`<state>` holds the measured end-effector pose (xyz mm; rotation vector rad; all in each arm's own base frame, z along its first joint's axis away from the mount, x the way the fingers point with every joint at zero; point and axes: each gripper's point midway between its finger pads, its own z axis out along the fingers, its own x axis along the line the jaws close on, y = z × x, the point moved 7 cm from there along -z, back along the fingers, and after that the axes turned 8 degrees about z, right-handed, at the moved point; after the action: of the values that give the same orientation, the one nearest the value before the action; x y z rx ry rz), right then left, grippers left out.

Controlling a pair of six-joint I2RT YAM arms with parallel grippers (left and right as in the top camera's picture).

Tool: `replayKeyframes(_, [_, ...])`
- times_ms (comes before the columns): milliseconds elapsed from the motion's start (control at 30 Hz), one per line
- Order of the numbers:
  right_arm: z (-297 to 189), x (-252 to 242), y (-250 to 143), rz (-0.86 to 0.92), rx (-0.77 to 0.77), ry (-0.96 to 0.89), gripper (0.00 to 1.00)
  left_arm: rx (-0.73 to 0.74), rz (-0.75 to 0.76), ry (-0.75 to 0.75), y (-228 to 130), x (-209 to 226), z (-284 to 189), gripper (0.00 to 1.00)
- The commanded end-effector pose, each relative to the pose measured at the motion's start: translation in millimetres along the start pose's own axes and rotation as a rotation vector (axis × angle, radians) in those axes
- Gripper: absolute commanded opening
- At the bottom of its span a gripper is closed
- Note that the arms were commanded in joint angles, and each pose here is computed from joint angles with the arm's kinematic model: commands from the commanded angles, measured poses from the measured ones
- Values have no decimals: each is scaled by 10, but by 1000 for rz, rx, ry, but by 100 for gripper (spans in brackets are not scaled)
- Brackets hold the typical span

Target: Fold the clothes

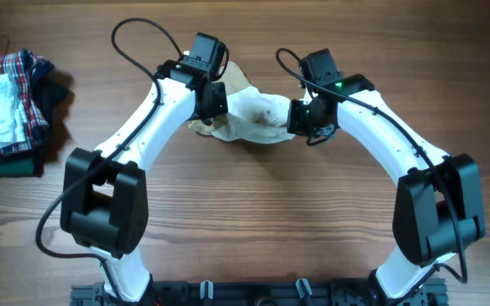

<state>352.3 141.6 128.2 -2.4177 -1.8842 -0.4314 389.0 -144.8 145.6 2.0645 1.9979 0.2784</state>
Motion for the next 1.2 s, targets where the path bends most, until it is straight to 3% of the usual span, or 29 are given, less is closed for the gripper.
replayKeyframes(0, [5,48,85,26,-28,16,4,-50,4,7,99,21,-95,4])
replayKeyframes(233, [44,-56,101,56,-67,-63,4,7,8,26,50,16,209,6])
replayKeyframes(600, [304,-142,69,71,-16,-115,4,13,9,28,43,17,235,6])
replayKeyframes(733, [306,-147,86,71,-25,-117,4,42,11,38,6,21,353,14])
replayKeyframes(800, [305,-147,89,72,-26,-117,4,59,13,44,-18,24,426,24])
replayKeyframes(833, [306,-143,94,72,-29,-115,9,54,13,43,-9,22,428,34])
replayKeyframes(867, [307,-136,104,71,-35,-110,17,37,12,57,17,33,428,52])
replayKeyframes(900, [307,-132,110,71,-37,-108,31,21,12,72,42,48,428,63])
replayKeyframes(933, [307,-128,116,70,-41,-105,44,5,11,89,65,62,425,66])
replayKeyframes(1000, [306,-104,150,68,-60,-91,60,-50,23,98,193,61,262,75])
replayKeyframes(1167, [181,-21,241,26,-105,-59,72,-209,2,45,395,37,-418,75])
